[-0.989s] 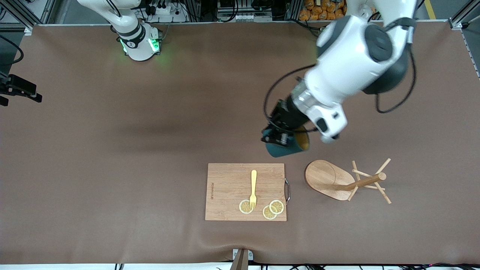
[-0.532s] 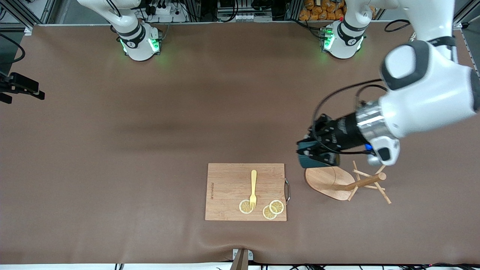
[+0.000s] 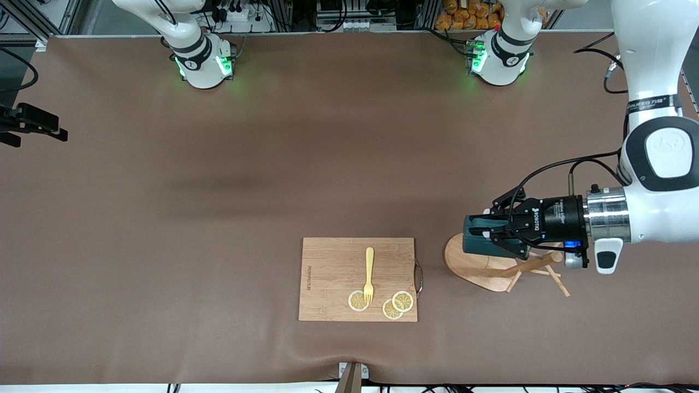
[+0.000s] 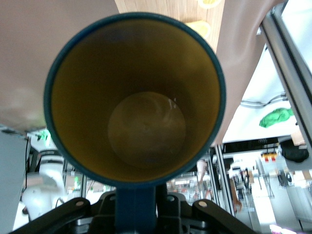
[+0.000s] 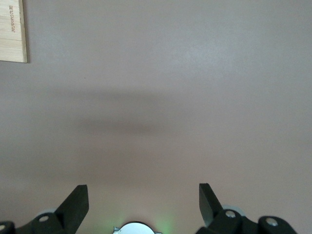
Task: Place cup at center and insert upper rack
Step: 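Align the mug handle over a mug tree peg with the left gripper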
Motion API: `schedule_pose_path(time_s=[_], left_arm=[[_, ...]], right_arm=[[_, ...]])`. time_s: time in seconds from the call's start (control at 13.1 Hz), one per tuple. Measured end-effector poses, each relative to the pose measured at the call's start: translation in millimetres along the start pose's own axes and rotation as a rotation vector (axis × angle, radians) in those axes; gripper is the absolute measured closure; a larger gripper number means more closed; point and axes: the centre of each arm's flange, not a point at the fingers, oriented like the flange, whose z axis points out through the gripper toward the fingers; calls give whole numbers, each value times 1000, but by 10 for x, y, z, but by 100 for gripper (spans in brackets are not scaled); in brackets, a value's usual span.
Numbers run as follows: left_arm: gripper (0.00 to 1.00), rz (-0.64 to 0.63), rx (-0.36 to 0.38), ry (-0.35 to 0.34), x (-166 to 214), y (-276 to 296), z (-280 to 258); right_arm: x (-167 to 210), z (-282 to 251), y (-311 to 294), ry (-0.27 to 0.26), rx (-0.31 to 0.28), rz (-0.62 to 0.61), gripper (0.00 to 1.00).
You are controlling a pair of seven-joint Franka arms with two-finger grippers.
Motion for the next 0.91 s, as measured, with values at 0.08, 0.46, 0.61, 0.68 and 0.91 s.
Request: schedule_pose_path(time_s=[0.08, 0.46, 0.61, 0.68, 0.91], left_arm=[[78, -8, 1, -40, 71, 10, 3], [78, -9, 6, -174, 623, 12, -166], [78, -19, 0, -211, 708, 21, -171], [78, -20, -3, -223, 740, 27, -162], [78, -3, 6, -248, 868, 19, -127]], right_arm=[[0, 2, -2, -1, 1, 0, 0], [11, 7, -46, -1, 2, -8, 0], [16, 8, -70, -2, 1, -13, 0], [17, 8, -74, -2, 1, -14, 0], [19, 9, -81, -2, 0, -15, 0]])
